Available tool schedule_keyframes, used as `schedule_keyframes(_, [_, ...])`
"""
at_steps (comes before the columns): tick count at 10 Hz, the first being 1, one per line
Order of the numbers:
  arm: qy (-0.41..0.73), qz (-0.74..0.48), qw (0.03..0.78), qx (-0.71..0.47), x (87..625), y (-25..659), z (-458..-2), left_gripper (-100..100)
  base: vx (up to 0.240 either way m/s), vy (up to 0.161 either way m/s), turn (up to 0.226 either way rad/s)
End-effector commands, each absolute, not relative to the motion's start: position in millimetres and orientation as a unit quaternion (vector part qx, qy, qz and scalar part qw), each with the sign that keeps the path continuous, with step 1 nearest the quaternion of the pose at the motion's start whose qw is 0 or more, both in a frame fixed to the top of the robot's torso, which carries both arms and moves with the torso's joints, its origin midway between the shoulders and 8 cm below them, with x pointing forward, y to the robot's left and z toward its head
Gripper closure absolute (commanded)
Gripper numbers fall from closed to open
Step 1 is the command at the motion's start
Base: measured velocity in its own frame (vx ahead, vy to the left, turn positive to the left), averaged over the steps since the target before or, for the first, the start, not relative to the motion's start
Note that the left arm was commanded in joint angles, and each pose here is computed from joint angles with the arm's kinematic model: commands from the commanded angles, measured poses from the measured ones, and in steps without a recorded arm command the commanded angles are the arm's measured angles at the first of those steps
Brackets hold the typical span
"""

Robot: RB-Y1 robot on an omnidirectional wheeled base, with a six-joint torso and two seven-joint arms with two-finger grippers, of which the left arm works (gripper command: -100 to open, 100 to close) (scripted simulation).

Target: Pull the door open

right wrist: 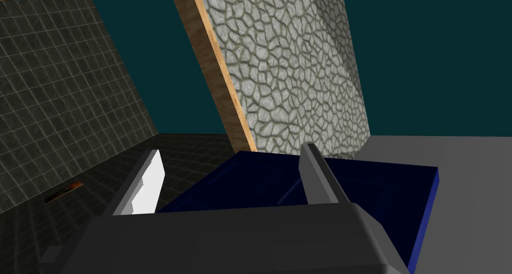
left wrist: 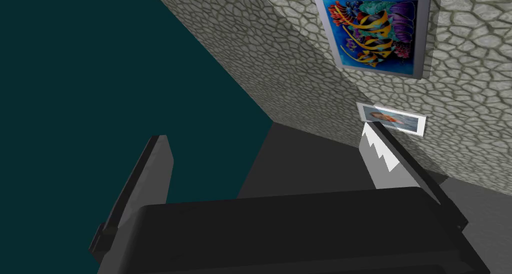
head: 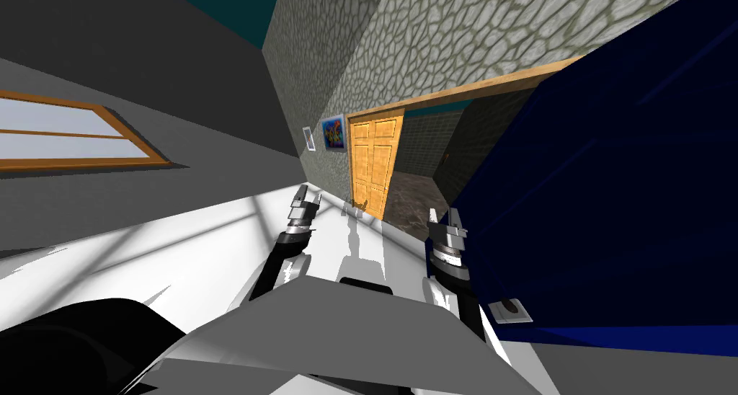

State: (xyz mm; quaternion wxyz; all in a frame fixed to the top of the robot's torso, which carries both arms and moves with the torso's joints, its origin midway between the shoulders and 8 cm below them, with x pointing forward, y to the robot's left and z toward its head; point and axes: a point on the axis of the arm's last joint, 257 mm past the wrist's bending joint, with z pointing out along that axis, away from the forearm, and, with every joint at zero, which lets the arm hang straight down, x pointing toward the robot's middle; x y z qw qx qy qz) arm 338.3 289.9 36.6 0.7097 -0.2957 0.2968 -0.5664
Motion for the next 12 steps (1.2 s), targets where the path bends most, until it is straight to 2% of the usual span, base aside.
schedule_keyframes(1, [0.301,-0.567,0.706,-0.299,344.0,290.2,28.5,-100,0.039,-0.002,-0.072])
schedule_keyframes(12, [0.333,-0.569,0.675,-0.332,390.9,295.0,-44.3,-100,0.095,-0.012,-0.078])
